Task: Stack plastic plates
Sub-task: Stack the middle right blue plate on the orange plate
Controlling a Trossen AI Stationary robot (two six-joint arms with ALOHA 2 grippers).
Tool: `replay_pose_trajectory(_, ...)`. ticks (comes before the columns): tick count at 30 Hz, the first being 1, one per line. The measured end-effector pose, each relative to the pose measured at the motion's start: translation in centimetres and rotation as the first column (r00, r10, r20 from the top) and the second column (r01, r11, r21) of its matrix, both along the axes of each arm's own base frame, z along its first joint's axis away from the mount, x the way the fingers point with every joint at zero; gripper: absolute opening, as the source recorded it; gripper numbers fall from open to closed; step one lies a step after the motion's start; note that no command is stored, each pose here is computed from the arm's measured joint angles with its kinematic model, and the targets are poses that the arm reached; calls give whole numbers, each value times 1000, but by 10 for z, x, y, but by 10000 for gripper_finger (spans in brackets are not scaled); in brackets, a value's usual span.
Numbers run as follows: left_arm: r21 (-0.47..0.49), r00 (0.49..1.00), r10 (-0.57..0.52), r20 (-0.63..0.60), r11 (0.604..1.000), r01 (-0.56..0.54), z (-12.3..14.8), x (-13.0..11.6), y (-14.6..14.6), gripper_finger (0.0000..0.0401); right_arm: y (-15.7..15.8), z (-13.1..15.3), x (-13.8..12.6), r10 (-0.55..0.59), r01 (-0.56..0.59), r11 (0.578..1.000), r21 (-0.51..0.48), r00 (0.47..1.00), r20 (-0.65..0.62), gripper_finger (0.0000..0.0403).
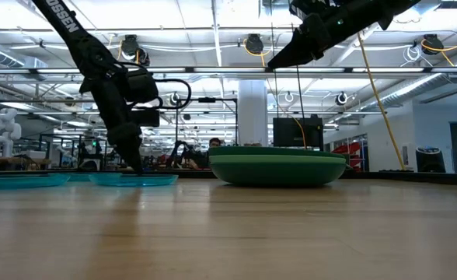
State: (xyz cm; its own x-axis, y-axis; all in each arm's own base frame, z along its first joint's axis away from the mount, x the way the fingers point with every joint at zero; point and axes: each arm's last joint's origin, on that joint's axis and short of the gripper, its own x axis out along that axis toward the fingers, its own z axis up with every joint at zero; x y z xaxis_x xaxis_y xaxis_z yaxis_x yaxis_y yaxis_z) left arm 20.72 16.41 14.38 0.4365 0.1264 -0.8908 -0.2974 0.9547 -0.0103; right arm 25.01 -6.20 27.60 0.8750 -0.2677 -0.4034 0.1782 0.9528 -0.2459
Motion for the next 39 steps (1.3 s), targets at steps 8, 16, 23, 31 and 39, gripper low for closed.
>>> replay_pose_trajectory(8,-8,1000,26,11,1000,-26,3,0,0,4,0,0,0,0,0,1000,0,1000,0,114)
replay_pose_trajectory(16,54,994,60,88,996,-65,34,-9,-7,4,0,0,0,0,0,1000,0,1000,0,114)
replay_pose_trajectory(23,86,984,78,158,992,-92,56,-16,-14,4,0,0,0,0,0,1000,0,1000,0,114)
replay_pose_trajectory(31,92,979,53,198,993,-72,65,-12,-26,3,0,0,0,0,0,1000,0,1000,0,114)
replay_pose_trajectory(39,119,971,44,236,990,-74,76,-8,-42,3,0,0,0,-1,1,1000,3,1000,2,114)
